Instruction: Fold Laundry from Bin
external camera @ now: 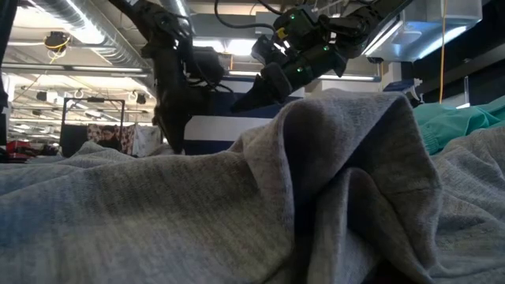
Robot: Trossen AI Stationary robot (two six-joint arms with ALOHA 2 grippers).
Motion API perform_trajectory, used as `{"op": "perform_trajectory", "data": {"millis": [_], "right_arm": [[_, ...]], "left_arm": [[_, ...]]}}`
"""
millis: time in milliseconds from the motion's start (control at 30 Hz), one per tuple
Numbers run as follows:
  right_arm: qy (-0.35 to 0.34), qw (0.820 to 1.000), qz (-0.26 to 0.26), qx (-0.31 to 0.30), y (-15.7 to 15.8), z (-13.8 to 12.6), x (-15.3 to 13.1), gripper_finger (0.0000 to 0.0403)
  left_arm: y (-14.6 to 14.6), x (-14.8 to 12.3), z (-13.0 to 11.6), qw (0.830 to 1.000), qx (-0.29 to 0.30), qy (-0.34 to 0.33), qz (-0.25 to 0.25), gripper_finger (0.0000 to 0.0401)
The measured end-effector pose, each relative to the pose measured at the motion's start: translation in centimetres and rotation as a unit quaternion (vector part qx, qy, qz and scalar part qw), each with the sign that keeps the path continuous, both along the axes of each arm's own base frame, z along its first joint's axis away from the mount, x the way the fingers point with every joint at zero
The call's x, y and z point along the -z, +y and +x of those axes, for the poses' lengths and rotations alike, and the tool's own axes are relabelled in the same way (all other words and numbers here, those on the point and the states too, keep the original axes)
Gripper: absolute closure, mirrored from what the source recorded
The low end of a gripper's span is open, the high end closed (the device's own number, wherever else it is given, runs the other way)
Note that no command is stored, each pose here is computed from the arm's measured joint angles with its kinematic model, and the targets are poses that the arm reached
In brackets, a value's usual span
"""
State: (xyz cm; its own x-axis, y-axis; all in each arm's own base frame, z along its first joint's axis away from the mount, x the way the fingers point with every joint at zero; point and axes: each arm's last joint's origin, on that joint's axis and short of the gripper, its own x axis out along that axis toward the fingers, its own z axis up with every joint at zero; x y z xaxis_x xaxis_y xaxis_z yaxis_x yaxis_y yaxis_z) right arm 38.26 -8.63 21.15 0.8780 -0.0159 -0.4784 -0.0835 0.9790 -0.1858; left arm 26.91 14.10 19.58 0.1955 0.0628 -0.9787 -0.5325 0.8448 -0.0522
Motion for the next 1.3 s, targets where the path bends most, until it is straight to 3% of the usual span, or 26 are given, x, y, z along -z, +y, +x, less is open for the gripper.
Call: {"op": "perform_trajectory", "data": {"millis": [167,267,567,700,933,1067,1300], "right_arm": [[-0.003,1.000,0.005,-0.009,0.1,0.0,0.0,0.0263],[-0.001,0.999,0.034,-0.021,0.6,0.3,0.5,0.0263],[0.044,0.997,0.048,-0.051,2.9,1.9,4.9,0.0268],[0.072,0.994,0.057,-0.062,4.0,2.3,6.9,0.0302],[0.118,0.985,0.092,-0.090,6.4,2.4,9.2,0.0395],[0.157,0.978,0.108,-0.082,7.3,2.1,10.1,0.0389],[0.199,0.969,0.121,-0.087,9.1,1.6,10.3,0.0398]], "left_arm": [[0.3,-1.8,-1.4,1.000,-0.008,-0.019,-0.005,0.0400],[0.6,-3.1,-2.5,0.999,-0.026,-0.029,0.006,0.0401],[0.8,-4.0,-3.3,0.998,-0.047,-0.032,0.014,0.0401],[0.9,-3.9,-3.2,0.998,-0.049,-0.033,0.015,0.0401],[0.9,-3.9,-3.1,0.998,-0.051,-0.039,0.018,0.0401],[1.1,-3.9,-3.3,0.997,-0.067,-0.027,0.029,0.0401],[1.8,-3.7,-4.8,0.988,-0.124,0.051,0.082,0.0401]]}}
